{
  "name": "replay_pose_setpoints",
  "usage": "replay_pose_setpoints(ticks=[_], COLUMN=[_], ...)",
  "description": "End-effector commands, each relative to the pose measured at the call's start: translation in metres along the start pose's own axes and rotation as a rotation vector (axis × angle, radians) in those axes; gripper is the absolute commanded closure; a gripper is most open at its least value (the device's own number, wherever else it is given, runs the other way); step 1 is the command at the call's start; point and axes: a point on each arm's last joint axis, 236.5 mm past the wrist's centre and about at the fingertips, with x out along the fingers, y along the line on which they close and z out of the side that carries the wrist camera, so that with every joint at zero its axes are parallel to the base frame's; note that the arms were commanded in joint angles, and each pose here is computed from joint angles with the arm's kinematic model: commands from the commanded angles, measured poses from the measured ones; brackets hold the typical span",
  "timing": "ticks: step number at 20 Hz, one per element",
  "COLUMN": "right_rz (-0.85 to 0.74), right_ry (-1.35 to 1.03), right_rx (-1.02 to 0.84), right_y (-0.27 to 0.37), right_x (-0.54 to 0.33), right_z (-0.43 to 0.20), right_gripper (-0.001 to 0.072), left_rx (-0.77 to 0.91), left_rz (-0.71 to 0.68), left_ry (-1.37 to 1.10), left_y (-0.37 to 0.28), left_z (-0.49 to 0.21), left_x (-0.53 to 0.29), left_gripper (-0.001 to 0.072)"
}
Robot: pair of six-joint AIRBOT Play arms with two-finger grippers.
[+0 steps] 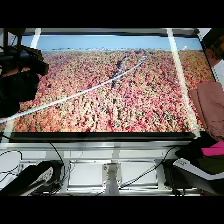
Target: Fold the clothes and pants, and hang the long-sleeved shirts on hangers.
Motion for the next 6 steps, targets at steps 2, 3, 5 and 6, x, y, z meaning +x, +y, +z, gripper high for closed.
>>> replay_pose_setpoints(ticks=[2, 3, 5, 6], right_rz=[0.112, 0.145, 0.224, 0.272], right_ry=[-0.207, -0.255, -0.353, -0.394], right_rx=[-0.146, -0.185, -0.268, -0.307], right_y=[0.071, 0.09, 0.131, 0.152], right_x=[-0.045, -0.06, -0.096, -0.114], right_z=[0.022, 0.024, 0.02, 0.014], right_gripper=[0.02, 0.0303, 0.0344, 0.0343], left_rx=[0.001, 0.001, 0.001, 0.001], left_rz=[0.0, 0.0, 0.0, 0.0], left_ry=[-0.001, -0.001, -0.001, -0.001], left_y=[0.0, 0.0, 0.0, 0.0], left_z=[0.0, 0.0, 0.0, 0.0], left_x=[0.0, 0.0, 0.0, 0.0], left_gripper=[0.0699, 0.0698, 0.0699, 0.0699])
